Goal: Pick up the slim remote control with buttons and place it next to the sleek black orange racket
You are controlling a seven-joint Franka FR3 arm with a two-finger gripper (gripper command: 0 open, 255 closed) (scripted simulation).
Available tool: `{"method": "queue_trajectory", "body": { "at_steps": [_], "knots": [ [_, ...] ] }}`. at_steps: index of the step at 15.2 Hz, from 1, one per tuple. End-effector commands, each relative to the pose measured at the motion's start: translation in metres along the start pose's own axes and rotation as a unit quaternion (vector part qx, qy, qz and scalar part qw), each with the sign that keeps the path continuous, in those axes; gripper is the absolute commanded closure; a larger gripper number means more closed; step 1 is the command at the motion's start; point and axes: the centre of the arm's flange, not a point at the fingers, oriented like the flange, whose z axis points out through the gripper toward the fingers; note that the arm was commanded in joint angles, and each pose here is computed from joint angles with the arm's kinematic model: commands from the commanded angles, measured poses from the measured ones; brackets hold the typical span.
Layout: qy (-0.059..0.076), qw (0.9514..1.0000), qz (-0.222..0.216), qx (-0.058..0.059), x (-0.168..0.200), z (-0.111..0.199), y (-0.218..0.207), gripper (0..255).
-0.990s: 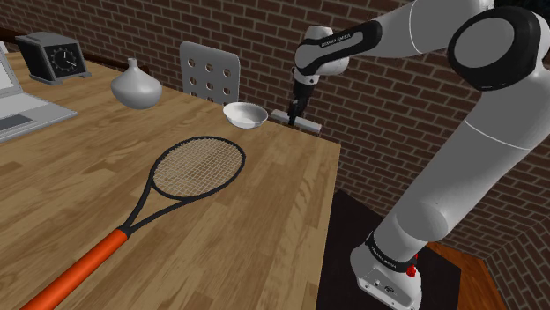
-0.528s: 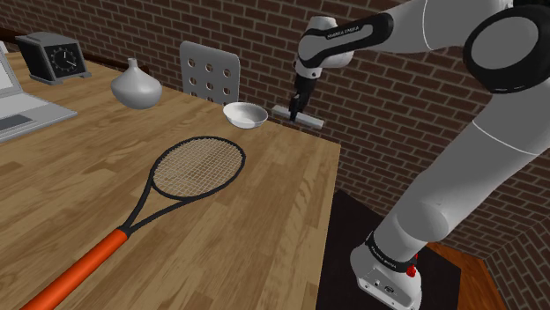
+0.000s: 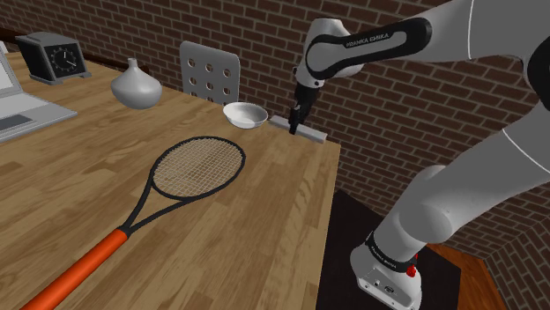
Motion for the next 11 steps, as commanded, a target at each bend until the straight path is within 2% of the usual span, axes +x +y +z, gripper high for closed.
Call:
{"method": "queue_trajectory", "body": {
  "at_steps": [1,10,11],
  "knots": [
    [0.000,1.0000,0.001,0.000,-0.010,0.001,-0.025,255],
    [0.000,1.0000,0.001,0.000,-0.060,0.003,-0.135,255],
    [0.000,1.0000,0.001,0.000,-0.060,0.009,-0.135,255]
  ]
}}
